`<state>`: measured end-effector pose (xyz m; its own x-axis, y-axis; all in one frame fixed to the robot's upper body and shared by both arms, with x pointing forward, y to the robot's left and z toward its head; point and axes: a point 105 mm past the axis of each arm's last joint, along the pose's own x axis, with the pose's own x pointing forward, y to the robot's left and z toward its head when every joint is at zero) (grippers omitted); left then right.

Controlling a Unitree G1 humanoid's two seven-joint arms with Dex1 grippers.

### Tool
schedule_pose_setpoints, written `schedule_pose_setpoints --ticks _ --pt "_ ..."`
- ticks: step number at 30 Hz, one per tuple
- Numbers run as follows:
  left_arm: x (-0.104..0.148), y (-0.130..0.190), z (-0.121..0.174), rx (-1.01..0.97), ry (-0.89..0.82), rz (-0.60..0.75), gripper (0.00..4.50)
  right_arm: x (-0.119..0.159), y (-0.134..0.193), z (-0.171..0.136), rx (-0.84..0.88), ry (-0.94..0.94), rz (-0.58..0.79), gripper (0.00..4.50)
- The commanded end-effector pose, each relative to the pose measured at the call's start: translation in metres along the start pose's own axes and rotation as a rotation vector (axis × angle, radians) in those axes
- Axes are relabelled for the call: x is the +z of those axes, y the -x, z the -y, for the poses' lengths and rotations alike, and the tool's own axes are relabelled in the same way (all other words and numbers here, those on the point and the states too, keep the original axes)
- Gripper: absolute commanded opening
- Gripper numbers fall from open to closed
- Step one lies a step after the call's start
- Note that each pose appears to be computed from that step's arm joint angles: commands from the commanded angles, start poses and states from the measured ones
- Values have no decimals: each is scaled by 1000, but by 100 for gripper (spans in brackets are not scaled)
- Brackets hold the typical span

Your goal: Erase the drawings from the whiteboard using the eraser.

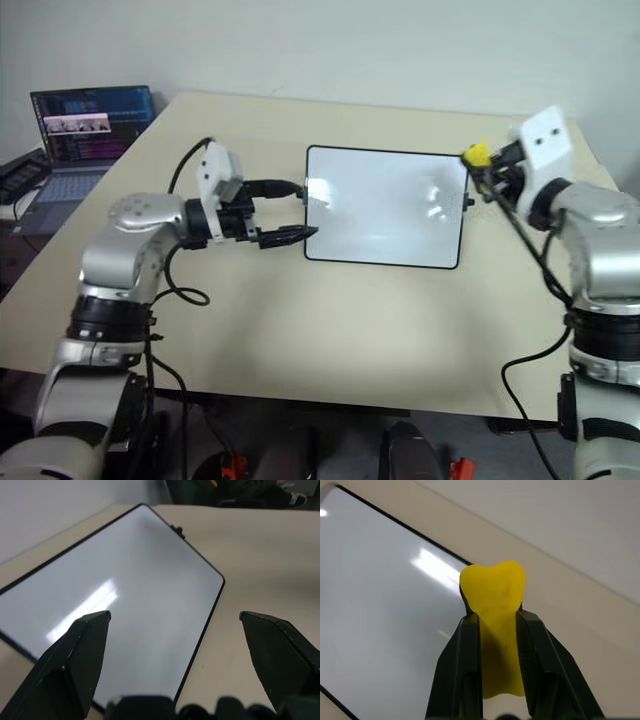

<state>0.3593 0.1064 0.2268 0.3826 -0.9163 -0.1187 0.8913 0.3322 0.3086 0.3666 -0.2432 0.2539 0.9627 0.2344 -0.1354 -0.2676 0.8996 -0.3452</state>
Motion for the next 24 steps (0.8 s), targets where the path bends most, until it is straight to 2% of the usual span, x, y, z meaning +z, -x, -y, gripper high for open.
schedule_pose_setpoints --ticks 1,5,14,19,22,23,24 --pt "7 -21 11 -73 -46 29 450 -18 18 35 -145 -81 -87 62" --pt "2 -61 37 -184 -69 48 450 -61 39 62 -252 -167 -246 62" --pt "0 -109 64 -216 -75 116 450 -110 42 75 -299 -253 -385 62" --pt "-16 -122 80 -252 -121 67 450 -133 34 71 -271 -278 -446 62" --pt "-15 -122 81 -252 -111 76 450 -140 31 71 -265 -279 -464 62" --pt "-15 -121 80 -250 -110 77 450 -141 30 71 -266 -277 -470 97" --pt "-15 -120 80 -248 -110 76 450 -142 29 71 -262 -277 -473 97"
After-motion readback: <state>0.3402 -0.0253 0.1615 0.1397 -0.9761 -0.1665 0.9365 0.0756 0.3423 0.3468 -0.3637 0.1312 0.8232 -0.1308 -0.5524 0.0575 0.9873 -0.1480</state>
